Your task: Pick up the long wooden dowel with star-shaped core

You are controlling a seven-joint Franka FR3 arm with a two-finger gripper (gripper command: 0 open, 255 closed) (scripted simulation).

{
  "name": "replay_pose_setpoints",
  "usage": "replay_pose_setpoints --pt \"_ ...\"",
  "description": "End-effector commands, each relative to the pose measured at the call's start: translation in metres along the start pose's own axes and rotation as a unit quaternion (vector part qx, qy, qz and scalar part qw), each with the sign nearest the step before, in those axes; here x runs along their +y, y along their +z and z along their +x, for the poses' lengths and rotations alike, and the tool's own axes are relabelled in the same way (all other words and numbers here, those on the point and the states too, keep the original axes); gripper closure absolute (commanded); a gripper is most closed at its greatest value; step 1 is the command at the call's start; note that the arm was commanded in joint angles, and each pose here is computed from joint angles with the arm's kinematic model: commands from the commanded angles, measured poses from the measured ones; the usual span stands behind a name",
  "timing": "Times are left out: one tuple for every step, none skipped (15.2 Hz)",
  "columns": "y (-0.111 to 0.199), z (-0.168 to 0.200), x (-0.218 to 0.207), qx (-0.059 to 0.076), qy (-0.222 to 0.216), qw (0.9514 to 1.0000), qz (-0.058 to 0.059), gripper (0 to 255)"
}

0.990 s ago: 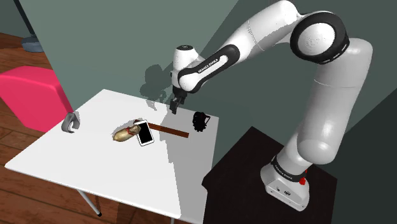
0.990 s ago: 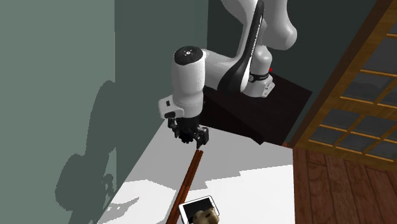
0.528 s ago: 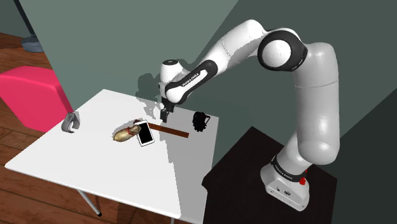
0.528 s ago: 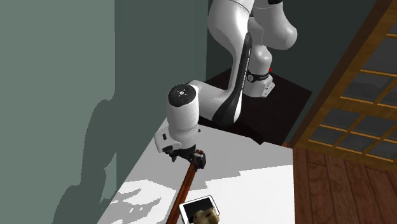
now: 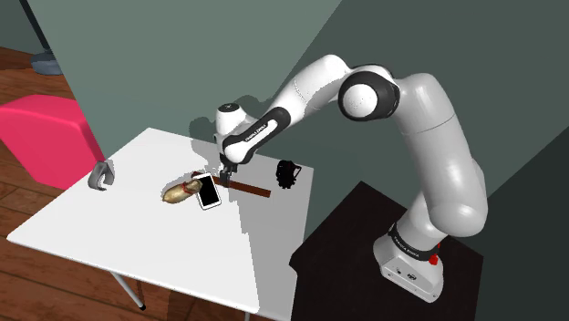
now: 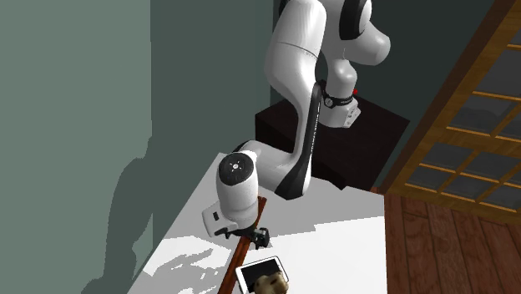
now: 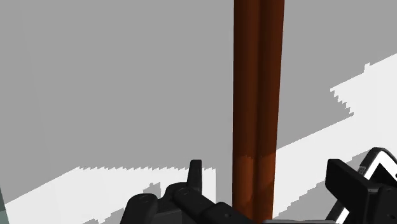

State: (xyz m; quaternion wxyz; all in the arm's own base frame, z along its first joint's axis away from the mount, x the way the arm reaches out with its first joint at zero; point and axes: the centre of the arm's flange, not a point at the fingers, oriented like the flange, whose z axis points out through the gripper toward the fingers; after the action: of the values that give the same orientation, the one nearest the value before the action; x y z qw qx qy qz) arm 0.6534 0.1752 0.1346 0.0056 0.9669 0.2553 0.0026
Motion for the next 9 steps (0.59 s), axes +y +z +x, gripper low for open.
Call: replay_pose_setpoints --pt "0.011 0.001 0.0 0.0 -0.001 1.0 0.0 0" --pt "0.016 0.001 0.0 0.0 -0.001 1.0 0.0 0" --pt "0.021 0.001 -0.001 0.0 -0.001 1.0 0.0 0" --pt "0.027 0.001 -0.001 0.0 -0.001 1.0 0.0 0" --pt "0.03 0.001 -0.001 0.0 -0.001 1.0 0.0 0" --pt "0.03 0.001 -0.001 0.0 -0.001 1.0 0.0 0" --pt "0.03 0.001 -0.001 0.0 -0.001 1.0 0.0 255" --pt "0.03 0.001 -0.001 0.0 -0.001 1.0 0.0 255" --pt "0.03 0.001 -0.001 0.0 -0.001 1.0 0.0 255"
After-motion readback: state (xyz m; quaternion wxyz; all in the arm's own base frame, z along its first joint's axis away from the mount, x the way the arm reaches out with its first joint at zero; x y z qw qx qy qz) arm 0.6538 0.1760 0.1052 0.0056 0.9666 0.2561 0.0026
